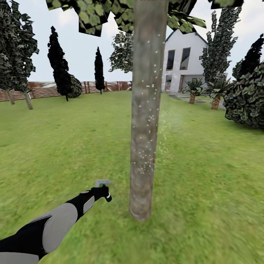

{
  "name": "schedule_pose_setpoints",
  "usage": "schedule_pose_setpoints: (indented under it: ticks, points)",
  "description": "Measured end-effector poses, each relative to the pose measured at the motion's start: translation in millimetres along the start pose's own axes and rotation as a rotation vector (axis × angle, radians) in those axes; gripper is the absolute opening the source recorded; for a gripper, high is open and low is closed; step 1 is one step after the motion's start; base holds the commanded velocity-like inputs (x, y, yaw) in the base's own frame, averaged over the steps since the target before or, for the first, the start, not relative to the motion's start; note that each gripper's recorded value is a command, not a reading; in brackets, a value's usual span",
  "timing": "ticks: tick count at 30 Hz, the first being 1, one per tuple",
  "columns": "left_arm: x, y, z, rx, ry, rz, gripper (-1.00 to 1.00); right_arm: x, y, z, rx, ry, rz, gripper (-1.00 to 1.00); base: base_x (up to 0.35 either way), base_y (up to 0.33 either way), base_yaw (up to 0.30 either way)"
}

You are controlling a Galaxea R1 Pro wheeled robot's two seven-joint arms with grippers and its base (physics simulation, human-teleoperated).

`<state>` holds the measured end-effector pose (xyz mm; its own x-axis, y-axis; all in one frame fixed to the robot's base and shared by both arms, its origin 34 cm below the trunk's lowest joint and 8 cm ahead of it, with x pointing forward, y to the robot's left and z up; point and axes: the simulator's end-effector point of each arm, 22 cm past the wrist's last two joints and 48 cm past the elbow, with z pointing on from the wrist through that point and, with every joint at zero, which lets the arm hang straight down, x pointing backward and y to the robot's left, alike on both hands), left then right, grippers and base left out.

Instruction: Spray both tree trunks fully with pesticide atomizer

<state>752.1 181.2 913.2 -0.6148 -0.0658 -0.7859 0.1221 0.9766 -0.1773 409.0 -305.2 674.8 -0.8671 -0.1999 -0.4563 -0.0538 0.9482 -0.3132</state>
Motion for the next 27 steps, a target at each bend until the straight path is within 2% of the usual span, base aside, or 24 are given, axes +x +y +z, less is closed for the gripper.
schedule_pose_setpoints:
  ticks: [19,27]
  points:
    - [-6.1,-1.5,-3.4,0.002,-0.011,0.001,-1.00,-4.7,-1.3,-1.0,0.002,-0.011,0.005,1.00,0.000,0.350,-0.279]
    - [-6.4,-1.4,-3.6,0.002,-0.011,0.001,-1.00,-5.0,-1.4,-1.0,0.002,-0.012,0.005,1.00,0.000,0.350,-0.065]
